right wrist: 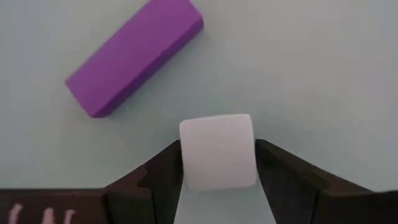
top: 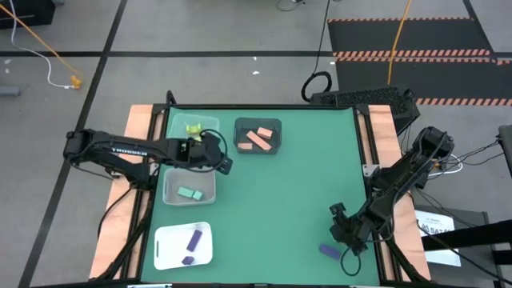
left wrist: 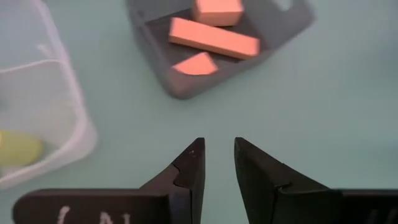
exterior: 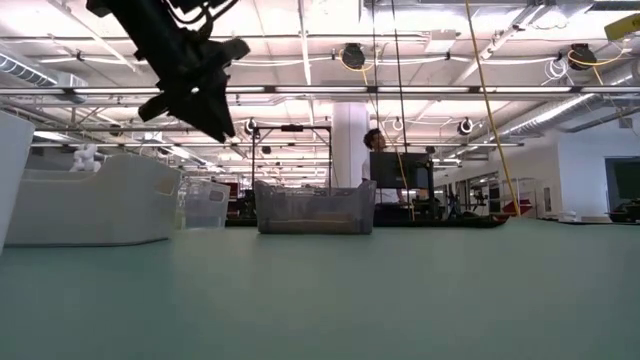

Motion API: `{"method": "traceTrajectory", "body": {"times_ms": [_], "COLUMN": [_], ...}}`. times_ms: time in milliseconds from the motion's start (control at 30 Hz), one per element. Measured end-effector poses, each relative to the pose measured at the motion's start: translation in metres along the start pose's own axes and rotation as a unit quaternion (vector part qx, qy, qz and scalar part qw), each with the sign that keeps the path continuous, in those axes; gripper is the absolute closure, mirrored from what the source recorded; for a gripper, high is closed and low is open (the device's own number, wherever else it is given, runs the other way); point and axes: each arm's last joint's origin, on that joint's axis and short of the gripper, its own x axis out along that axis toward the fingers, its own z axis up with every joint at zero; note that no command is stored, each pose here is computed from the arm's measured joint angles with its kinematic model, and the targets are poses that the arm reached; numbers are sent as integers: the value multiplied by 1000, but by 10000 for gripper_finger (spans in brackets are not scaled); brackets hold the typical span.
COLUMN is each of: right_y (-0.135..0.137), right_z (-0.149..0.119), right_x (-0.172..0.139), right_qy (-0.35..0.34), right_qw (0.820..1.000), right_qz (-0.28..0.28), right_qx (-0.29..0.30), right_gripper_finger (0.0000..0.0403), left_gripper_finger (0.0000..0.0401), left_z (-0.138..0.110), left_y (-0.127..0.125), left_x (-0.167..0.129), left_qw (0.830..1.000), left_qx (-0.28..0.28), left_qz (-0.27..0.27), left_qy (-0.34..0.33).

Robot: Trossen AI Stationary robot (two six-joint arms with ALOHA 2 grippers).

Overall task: Sort & place blocks by color
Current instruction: Put the blue block into the dark white bin

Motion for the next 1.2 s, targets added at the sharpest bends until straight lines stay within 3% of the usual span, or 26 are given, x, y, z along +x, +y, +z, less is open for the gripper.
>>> {"method": "traceTrajectory", "body": {"times_ms": [133,300,467,567,667,800,933,1100,1200], "right_y": [1,2,0,-7,-16,-28,-41,-60,-70], "right_z": [2,4,7,13,26,48,71,97,104], "right_x": [4,2,0,-5,-15,-37,-59,-84,-92], "right_qy": [-4,-19,-27,-75,-189,-363,-476,-566,-594], "right_qw": [1000,998,991,978,948,880,818,769,750], "right_qz": [-2,8,17,-12,-59,-139,-215,-244,-257], "right_qx": [25,63,132,192,248,274,241,168,134], "right_gripper_finger": [225,287,290,290,290,290,290,290,290], "left_gripper_finger": [315,315,316,316,315,315,315,315,315], "left_z": [-5,-9,-9,-7,-5,-4,-6,-9,-12], "left_y": [-14,-35,-52,-59,-63,-68,-76,-96,-105], "left_x": [-5,-14,-25,-30,-33,-37,-43,-47,-47], "left_qw": [999,991,976,967,960,951,934,889,866], "left_qx": [-9,-17,-34,-47,-60,-71,-87,-77,-66], "left_qz": [-45,-125,-200,-234,-256,-281,-332,-445,-488], "left_qy": [-15,-41,-72,-89,-100,-110,-101,-82,-85]}}
